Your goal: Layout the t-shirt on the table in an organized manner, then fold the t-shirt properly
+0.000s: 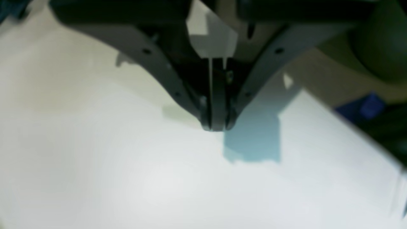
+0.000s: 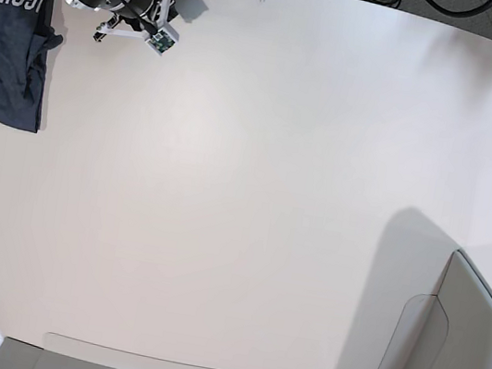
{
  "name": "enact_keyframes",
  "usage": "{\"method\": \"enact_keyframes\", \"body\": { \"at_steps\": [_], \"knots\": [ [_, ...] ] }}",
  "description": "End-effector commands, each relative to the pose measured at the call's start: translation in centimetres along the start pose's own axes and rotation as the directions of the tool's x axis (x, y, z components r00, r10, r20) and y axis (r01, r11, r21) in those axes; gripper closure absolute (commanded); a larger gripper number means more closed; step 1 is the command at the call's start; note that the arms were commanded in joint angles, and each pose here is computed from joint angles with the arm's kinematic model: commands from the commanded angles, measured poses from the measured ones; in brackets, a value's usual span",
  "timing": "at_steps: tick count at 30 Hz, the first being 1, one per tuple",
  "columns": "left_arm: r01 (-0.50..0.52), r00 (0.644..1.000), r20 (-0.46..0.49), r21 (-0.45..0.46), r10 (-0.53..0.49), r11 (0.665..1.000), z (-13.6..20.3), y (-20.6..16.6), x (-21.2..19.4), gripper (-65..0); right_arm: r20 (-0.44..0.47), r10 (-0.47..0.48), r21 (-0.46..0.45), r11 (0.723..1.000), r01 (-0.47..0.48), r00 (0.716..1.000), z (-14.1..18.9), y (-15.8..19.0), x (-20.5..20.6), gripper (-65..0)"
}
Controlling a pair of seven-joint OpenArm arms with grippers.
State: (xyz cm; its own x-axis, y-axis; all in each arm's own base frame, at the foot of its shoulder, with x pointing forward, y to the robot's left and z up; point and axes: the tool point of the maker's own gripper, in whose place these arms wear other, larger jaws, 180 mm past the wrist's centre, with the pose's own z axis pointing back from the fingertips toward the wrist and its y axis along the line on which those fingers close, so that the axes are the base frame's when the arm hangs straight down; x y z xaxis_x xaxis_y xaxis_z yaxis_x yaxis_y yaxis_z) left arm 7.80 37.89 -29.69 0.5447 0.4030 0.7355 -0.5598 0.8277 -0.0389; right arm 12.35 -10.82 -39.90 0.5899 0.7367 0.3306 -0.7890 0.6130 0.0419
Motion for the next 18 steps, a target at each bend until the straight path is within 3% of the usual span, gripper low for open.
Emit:
{"method": "enact_keyframes", "body": {
  "at_steps": [1, 5, 7, 8, 13, 18],
  "knots": [
    [0.018, 0.999, 0.037, -0.002, -0.018, 1.000, 0.3, 0.0, 1.1, 0.0, 0.018, 0.060, 0.068, 0.996, -0.061, 0.998, -0.3, 2.2, 0.6, 0.0],
    [0.001, 0.998, 0.060, -0.042, 0.001, 0.999, 0.4, -0.7, 1.5, 0.0, 0.097, 0.226, 0.235, 0.941, -0.243, 0.969, -1.2, 8.9, 2.6, 0.0],
    [-0.007, 0.998, 0.068, -0.064, 0.011, 0.998, 0.4, -1.1, 1.6, 0.0, 0.125, 0.277, 0.293, 0.907, -0.302, 0.953, -1.3, 11.8, 3.1, 0.0],
    [-0.010, 0.997, 0.073, -0.071, 0.015, 0.997, 0.4, -1.2, 1.7, 0.0, 0.139, 0.275, 0.300, 0.904, -0.306, 0.951, -1.2, 12.4, 3.4, 0.0],
    [-0.011, 0.997, 0.073, -0.074, 0.016, 0.997, 0.4, -1.2, 1.7, 0.0, 0.093, 0.172, 0.366, 0.910, -0.194, 0.981, -0.9, 14.0, 2.1, 0.0],
    [-0.003, 0.998, 0.064, -0.099, 0.009, 0.995, 0.1, -2.0, 1.6, 0.0, 0.020, -0.068, 0.230, 0.971, 0.062, 0.997, -1.1, 9.8, 0.2, 0.0]
  ]
}}
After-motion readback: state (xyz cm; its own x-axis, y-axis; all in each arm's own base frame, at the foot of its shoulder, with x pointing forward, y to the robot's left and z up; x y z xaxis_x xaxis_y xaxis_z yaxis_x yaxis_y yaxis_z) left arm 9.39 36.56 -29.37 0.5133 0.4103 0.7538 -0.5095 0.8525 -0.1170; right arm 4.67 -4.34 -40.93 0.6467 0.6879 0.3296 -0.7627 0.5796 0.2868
